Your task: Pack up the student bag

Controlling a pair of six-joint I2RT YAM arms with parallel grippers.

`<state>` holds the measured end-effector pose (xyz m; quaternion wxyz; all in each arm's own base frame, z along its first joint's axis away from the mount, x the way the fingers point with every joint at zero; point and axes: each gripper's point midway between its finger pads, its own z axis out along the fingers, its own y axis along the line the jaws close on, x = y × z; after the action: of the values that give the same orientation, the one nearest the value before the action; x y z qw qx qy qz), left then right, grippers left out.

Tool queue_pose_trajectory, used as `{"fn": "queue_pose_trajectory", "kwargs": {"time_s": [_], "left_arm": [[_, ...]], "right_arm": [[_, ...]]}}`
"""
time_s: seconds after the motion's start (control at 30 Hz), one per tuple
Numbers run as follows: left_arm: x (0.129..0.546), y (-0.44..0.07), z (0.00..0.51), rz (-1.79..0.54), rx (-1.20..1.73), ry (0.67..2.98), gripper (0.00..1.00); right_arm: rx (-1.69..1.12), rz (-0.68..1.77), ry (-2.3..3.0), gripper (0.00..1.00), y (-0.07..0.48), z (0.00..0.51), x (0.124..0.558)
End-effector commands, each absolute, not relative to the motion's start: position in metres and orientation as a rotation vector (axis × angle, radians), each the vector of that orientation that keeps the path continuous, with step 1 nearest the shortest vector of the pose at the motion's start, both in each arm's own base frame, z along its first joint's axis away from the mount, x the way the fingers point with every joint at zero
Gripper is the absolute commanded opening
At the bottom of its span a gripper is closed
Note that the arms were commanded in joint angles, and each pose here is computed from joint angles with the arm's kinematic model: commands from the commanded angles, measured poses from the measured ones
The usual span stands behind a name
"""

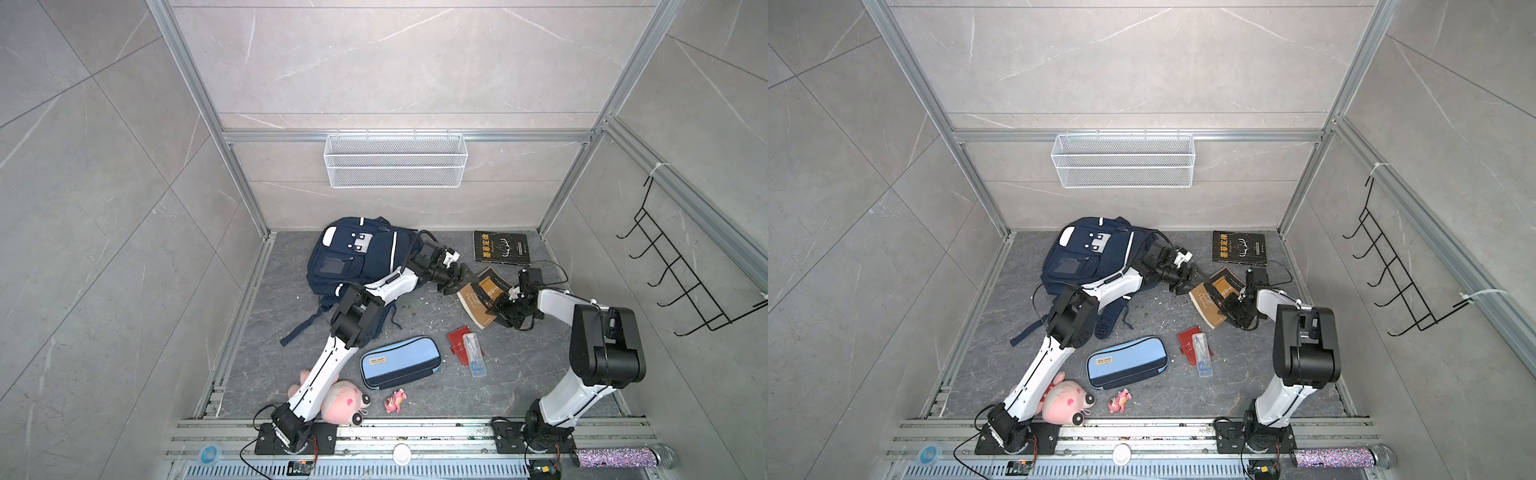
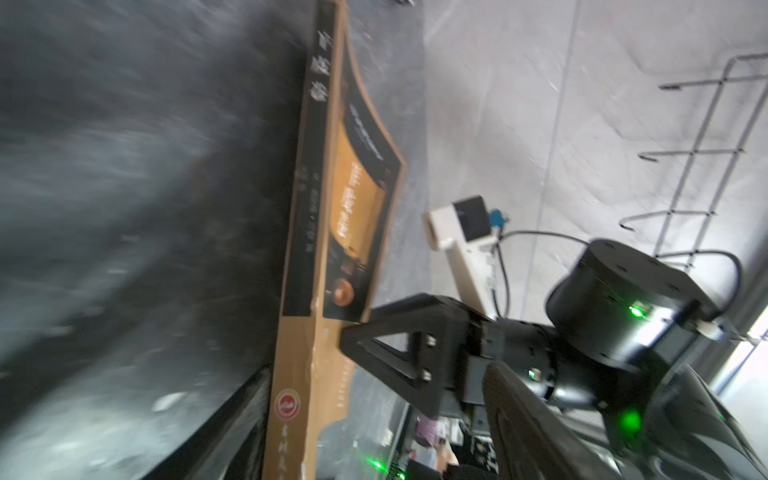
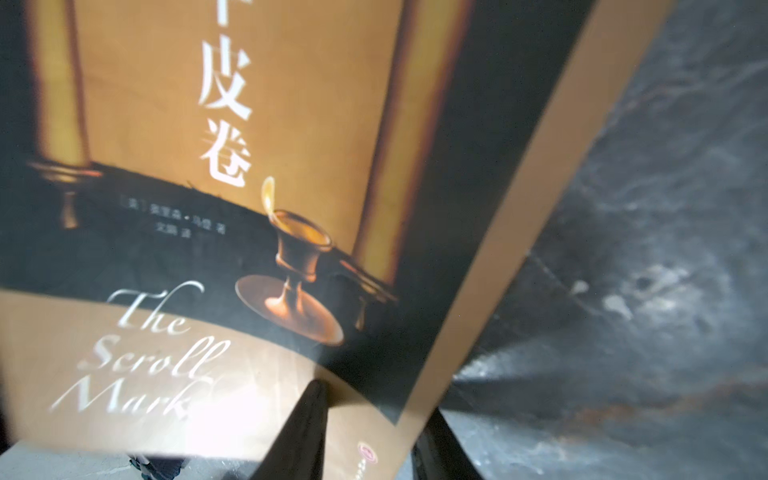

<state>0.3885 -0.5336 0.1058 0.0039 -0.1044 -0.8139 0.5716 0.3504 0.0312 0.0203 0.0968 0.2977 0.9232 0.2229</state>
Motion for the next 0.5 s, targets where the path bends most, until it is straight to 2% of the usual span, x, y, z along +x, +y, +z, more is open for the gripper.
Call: {"fn": "queue_pose_trajectory", "kwargs": {"time_s": [0.0,0.23,0.37,0.47], "left_arm": [[0.355,-0.548,0.175,1.938,-0.498,-2.375,0.79],[0.362,-0.533,0.153,1.795,-0.441,-2.544,0.73],[0.365,-0.529,0.140,1.726,-0.431,-2.611,0.64],[0.368,-0.529,0.126,1.703,-0.410,-2.629,0.50]], "right_arm": [[0.972,0.602,2.878,0.36,0.036,-0.013,0.311],[0.975,0.594,2.874,0.36,0.035,-0.013,0.311],[0.971,0.588,2.868,0.36,0.034,-0.011,0.313],[0.950,0.620,2.853,0.37,0.037,-0.008,0.317]]}}
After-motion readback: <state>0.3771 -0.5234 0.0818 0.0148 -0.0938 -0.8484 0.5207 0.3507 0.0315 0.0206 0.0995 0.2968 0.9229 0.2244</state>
